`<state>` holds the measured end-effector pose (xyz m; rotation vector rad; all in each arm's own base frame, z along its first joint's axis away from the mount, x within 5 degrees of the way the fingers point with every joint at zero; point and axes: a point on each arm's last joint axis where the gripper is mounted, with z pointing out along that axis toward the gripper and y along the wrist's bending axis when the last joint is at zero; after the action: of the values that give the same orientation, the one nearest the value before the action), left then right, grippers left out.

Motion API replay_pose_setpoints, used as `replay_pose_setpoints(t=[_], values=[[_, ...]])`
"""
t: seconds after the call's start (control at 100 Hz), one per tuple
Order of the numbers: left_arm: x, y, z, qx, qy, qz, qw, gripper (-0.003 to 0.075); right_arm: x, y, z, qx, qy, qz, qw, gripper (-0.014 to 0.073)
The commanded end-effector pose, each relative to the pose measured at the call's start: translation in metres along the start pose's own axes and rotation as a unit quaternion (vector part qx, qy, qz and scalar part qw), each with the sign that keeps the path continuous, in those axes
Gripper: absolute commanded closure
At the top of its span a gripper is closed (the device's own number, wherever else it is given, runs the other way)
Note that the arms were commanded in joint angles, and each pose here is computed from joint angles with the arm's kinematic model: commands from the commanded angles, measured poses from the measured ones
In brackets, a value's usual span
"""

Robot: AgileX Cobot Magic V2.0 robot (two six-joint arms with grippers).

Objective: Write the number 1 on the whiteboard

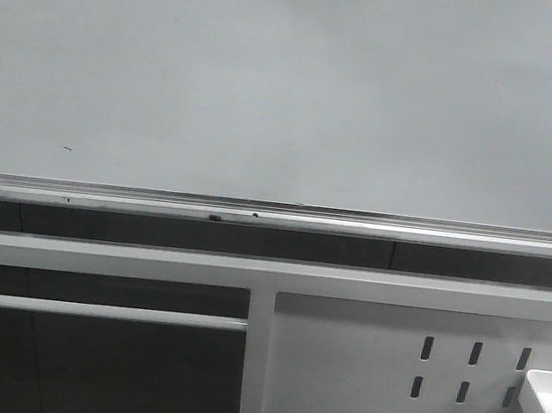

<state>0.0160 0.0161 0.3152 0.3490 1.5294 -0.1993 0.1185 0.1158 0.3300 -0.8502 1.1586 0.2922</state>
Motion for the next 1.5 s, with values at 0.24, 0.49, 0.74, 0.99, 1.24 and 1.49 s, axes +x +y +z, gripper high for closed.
replay_pose_setpoints(t=[0.24, 0.49, 0.74, 0.99, 1.24, 1.49], values=[[-0.012, 0.0, -0.006, 0.006, -0.05, -0.008, 0.999, 0.074, 0.001, 0.003, 0.024, 0.0, -0.043, -0.067, 0.997, 0.0645], [-0.012, 0.0, -0.006, 0.006, -0.05, -0.009, 0.999, 0.074, 0.006, -0.003, 0.03, 0.039, -0.035, -0.083, 0.995, 0.0645], [-0.012, 0.0, -0.006, 0.006, -0.05, -0.009, 0.999, 0.074, 0.012, -0.007, 0.035, 0.067, -0.026, -0.081, 0.994, 0.0645], [-0.012, 0.0, -0.006, 0.006, -0.05, -0.009, 0.999, 0.074, 0.022, -0.008, 0.045, 0.096, -0.017, -0.068, 0.993, 0.0645], [-0.012, 0.0, -0.006, 0.006, -0.05, -0.009, 0.999, 0.074, 0.031, -0.012, 0.051, 0.13, -0.01, -0.057, 0.99, 0.0645], [-0.012, 0.0, -0.006, 0.006, -0.05, -0.009, 0.999, 0.074, 0.031, -0.013, 0.051, 0.136, -0.011, -0.055, 0.989, 0.0645]])
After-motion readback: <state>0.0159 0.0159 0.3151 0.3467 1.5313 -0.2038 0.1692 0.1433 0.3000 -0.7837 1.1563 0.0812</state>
